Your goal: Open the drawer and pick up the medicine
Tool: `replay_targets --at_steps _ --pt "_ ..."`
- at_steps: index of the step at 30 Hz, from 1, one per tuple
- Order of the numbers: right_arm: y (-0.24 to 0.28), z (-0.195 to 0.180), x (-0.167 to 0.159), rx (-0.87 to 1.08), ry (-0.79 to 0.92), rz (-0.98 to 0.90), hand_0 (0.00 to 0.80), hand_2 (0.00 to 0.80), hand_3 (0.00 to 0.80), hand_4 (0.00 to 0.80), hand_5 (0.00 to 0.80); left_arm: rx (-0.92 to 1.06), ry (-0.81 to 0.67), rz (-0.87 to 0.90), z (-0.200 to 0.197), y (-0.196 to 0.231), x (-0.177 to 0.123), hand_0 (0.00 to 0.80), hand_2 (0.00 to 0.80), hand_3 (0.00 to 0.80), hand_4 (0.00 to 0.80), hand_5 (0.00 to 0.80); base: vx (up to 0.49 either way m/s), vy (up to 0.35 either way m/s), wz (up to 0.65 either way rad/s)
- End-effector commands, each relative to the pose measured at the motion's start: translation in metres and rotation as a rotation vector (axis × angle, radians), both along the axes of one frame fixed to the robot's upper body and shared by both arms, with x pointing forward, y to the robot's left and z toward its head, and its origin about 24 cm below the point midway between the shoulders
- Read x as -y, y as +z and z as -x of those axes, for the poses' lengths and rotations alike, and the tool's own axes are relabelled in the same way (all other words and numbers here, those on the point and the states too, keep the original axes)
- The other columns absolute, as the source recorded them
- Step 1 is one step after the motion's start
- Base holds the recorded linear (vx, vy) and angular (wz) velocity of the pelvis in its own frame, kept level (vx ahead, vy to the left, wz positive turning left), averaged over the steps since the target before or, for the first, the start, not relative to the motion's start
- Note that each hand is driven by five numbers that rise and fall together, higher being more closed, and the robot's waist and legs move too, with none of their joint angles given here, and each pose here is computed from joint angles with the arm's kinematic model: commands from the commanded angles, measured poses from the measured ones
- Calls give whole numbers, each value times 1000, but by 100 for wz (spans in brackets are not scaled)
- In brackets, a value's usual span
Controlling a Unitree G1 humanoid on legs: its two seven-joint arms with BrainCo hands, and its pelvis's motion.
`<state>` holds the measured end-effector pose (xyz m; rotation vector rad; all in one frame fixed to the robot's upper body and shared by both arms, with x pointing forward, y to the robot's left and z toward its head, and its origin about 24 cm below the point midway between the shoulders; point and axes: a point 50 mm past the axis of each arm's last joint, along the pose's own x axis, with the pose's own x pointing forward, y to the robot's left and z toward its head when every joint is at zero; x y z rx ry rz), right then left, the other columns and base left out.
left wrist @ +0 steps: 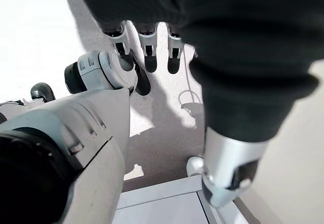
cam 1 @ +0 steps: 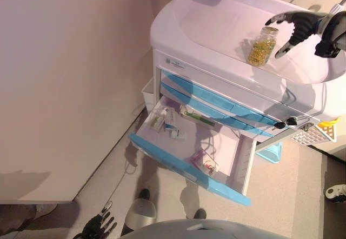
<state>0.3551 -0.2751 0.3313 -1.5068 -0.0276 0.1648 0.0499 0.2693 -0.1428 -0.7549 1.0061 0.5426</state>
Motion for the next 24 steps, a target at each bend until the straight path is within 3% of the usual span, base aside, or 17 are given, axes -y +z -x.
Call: replay_targets --at_steps 1,16,24 --pt "55 20 5 202 -30 8 0 0 0 0 0 -14 -54 -60 9 7 -19 0 0 0 0 0 0 0 0" --pt "109 59 -7 516 35 -58 0 0 0 0 0 -4 -266 -165 2 11 -21 0 0 0 0 0 0 -9 -6" --pt "119 87 0 682 63 -156 0 0 0 0 0 6 -602 -341 -15 18 -18 0 0 0 0 0 -16 -21 -14"
